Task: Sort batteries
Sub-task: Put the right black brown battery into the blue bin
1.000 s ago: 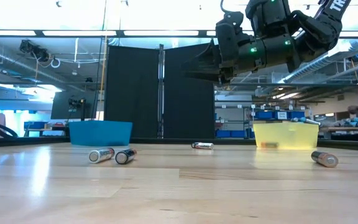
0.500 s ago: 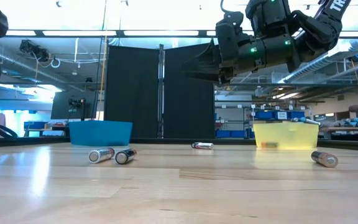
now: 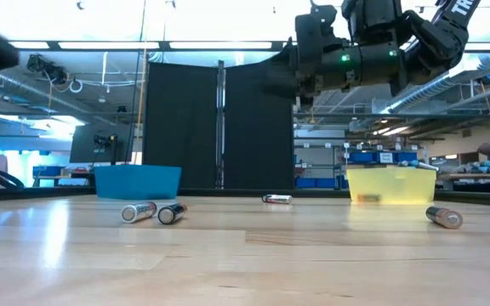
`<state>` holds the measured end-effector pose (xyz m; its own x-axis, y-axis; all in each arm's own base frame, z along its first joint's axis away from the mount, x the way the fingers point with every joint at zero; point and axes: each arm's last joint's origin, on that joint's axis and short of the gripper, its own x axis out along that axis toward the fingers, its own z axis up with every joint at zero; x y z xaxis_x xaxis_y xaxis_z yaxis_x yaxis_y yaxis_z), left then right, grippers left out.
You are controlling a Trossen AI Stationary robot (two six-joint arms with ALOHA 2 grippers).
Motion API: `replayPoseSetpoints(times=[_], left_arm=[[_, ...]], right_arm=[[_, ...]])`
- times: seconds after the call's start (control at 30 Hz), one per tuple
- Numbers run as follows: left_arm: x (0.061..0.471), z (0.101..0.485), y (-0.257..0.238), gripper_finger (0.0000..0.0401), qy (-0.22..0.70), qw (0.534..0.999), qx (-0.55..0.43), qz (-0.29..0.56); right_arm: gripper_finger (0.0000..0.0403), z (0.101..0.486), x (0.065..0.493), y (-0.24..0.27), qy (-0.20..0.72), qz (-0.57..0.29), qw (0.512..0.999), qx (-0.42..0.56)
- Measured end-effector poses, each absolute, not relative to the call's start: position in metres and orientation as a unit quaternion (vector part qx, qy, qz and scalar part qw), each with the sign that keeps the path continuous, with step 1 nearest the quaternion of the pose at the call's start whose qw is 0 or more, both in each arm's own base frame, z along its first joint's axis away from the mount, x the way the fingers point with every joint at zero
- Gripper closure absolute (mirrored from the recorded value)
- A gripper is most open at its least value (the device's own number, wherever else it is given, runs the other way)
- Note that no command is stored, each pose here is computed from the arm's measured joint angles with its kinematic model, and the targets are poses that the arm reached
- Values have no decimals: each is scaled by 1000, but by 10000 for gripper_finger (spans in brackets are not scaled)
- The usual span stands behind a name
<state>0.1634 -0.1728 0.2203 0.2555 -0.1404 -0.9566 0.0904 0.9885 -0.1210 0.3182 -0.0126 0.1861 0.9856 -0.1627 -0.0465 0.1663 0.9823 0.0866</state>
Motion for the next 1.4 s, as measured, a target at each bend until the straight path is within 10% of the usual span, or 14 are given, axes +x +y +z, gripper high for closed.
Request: replayPoseSetpoints(times=[0.23,0.5,1.03,1.4], left_arm=[[185,228,-152,395,509,853,-24,-109],[212,218,-119,397,371,913,-3,-168],[214,170,-58,399,148,976,-52,-149],[214,167,-54,389,158,978,-60,-121]], right_arm=[[227,181,318,-16,42,-92,989,104],[387,177,314,-14,91,-78,987,106],[378,228,297,13,364,-127,918,93],[347,230,289,98,489,-12,860,149]])
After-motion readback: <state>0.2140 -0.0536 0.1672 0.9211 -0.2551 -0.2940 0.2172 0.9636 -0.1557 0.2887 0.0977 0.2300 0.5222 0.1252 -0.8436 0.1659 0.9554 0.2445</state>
